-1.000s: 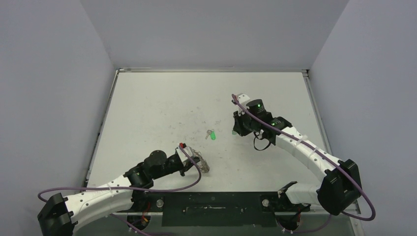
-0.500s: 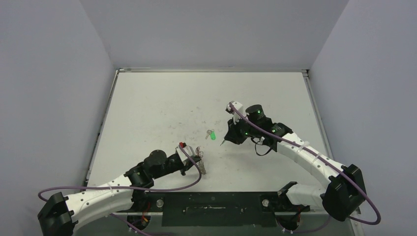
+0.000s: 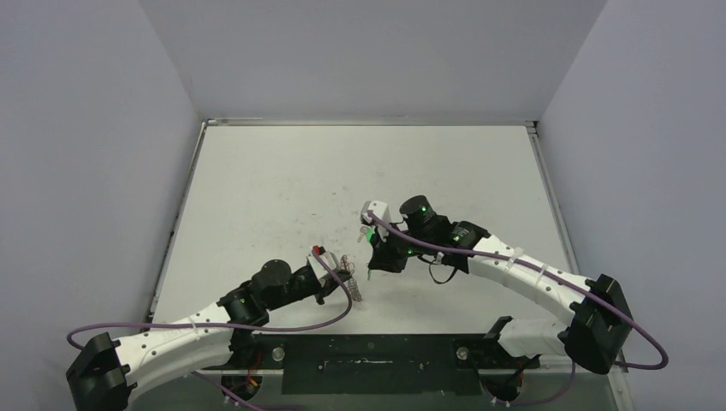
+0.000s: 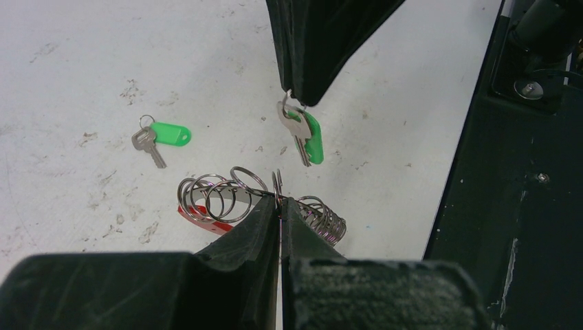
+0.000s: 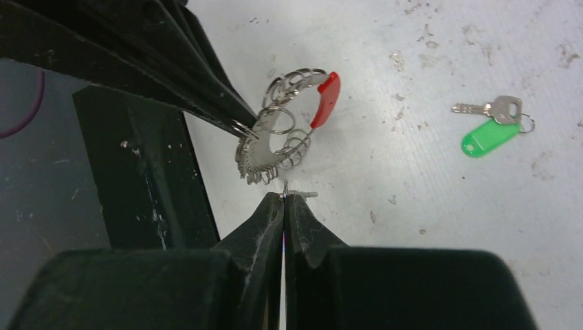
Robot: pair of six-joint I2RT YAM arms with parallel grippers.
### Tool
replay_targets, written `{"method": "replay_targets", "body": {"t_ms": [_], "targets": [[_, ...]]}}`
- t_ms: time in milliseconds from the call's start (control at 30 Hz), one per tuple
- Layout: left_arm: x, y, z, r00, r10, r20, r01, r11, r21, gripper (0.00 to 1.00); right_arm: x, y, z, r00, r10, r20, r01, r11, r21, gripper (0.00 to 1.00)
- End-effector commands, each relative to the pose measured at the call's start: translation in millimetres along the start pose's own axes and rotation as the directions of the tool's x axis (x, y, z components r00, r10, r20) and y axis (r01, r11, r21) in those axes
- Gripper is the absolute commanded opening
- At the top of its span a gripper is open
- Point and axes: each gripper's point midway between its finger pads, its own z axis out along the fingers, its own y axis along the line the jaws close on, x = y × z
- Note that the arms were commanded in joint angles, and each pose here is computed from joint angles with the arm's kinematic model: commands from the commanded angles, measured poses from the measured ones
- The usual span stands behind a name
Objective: Put the keys on the keyring
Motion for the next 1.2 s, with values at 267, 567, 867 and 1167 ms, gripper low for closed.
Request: {"method": "replay_targets", "body": {"t_ms": [267,567,867,1167], "targets": [[-46,-4,2,0.992,0.009,0.127,-0.011,1.0,0.02,0.0,-27,32,14,0.99,-0.142,0.019,0.143,0.987,-0.07,0.0],[-46,-6,2,0.992,0.007,0.128,-0.011,0.999,0.031,0.0,-35,43,20,0.985,-0.169,0.027,0.171,0.981,-0.091,0.0],[-47,-7,1,0.992,0.007,0.129,-0.012,0.999,0.033,0.0,-34,47,28,0.982,-0.189,-0.002,0.188,0.978,-0.093,0.0],[-46,-7,1,0.992,0.007,0.127,-0.011,0.999,0.037,0.0,-37,41,29,0.983,-0.186,-0.004,0.186,0.981,-0.047,0.0]]}}
